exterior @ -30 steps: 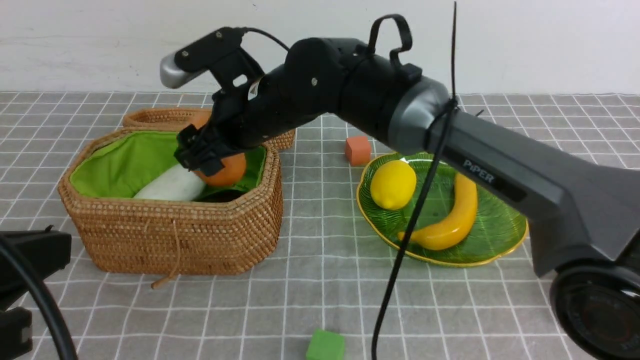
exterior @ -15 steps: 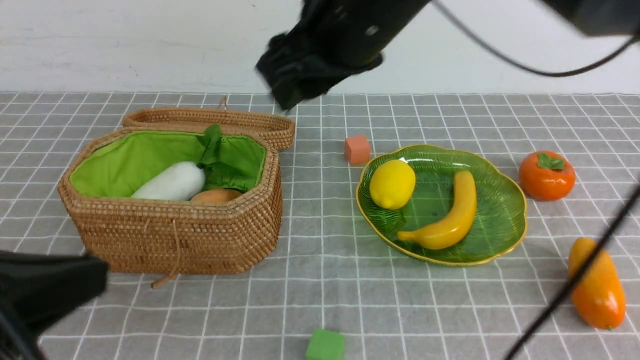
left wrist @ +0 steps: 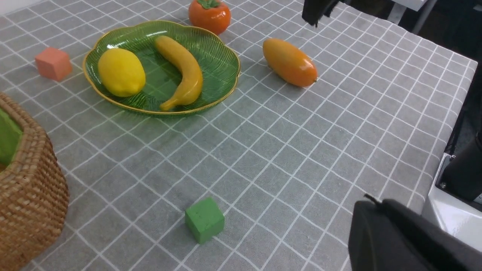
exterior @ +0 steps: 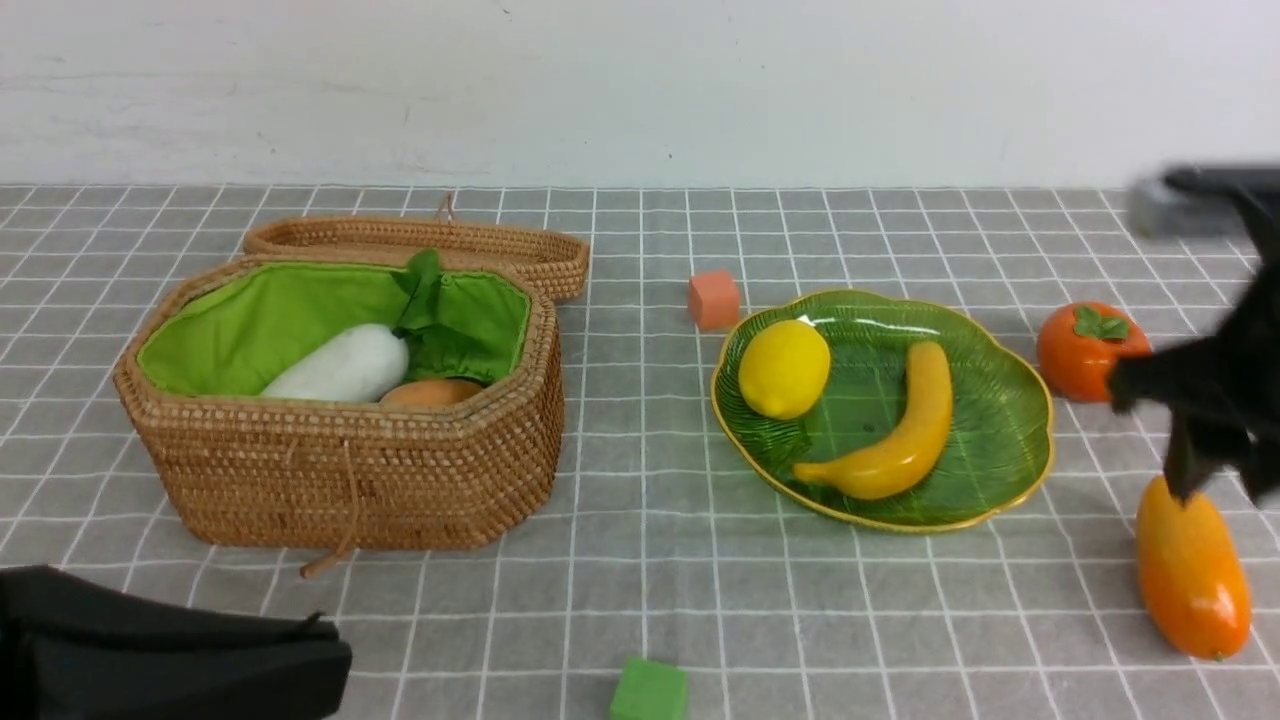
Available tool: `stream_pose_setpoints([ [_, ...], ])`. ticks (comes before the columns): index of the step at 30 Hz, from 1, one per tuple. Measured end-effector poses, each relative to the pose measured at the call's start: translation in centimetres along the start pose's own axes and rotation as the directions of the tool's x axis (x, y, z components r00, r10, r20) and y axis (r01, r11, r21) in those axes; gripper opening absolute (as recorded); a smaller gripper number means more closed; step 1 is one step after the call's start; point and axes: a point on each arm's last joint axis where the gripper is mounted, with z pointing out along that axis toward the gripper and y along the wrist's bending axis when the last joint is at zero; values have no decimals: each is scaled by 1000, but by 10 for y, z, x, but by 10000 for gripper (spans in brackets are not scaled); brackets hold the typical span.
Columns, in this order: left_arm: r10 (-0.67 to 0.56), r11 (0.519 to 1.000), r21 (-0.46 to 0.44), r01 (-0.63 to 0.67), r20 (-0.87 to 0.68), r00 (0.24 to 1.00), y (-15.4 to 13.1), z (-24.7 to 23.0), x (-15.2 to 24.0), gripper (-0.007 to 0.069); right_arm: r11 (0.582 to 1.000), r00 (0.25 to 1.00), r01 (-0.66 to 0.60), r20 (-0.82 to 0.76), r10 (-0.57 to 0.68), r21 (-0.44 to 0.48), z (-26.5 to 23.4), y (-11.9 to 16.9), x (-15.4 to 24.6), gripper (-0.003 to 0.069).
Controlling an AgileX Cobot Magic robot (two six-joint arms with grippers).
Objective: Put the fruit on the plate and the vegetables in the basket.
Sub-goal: Use the right arm to grab a mango and put it into the right plate
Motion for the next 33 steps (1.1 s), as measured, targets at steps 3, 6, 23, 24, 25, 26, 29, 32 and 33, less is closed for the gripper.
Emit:
stream_pose_setpoints([
  [3,2,1000,1,-2,0,1000,0,0,0,-13,997,997,-75,13,76,-20,30,-21,-6,574],
  [6,1,1000,1,-1,1,1000,0,0,0,-13,995,995,-96,24,97,-24,53,-32,-14,659],
  [23,3,1000,0,-3,2,1000,0,0,0,-13,999,997,-28,-76,29,23,117,-40,-33,526],
  [24,3,1000,-3,-3,10,1000,0,0,-1,-13,1000,997,-29,-71,30,7,110,-36,-34,526],
  [25,2,1000,-6,-2,22,1000,1,0,-2,-13,999,999,-34,-40,33,-22,98,-30,-39,526],
  [26,-1,1000,-12,2,39,999,1,1,-4,-13,997,1000,-28,13,29,-72,81,-18,-45,526],
  [29,-19,1000,-17,20,62,998,3,4,-7,-13,982,987,30,162,1,-187,49,13,-61,526],
  [32,-28,999,-19,29,51,998,5,10,-8,-13,967,971,75,239,-15,-244,46,36,-75,526],
  [33,-30,999,-19,31,45,999,6,12,-8,-13,966,971,79,239,-18,-247,54,40,-80,526],
])
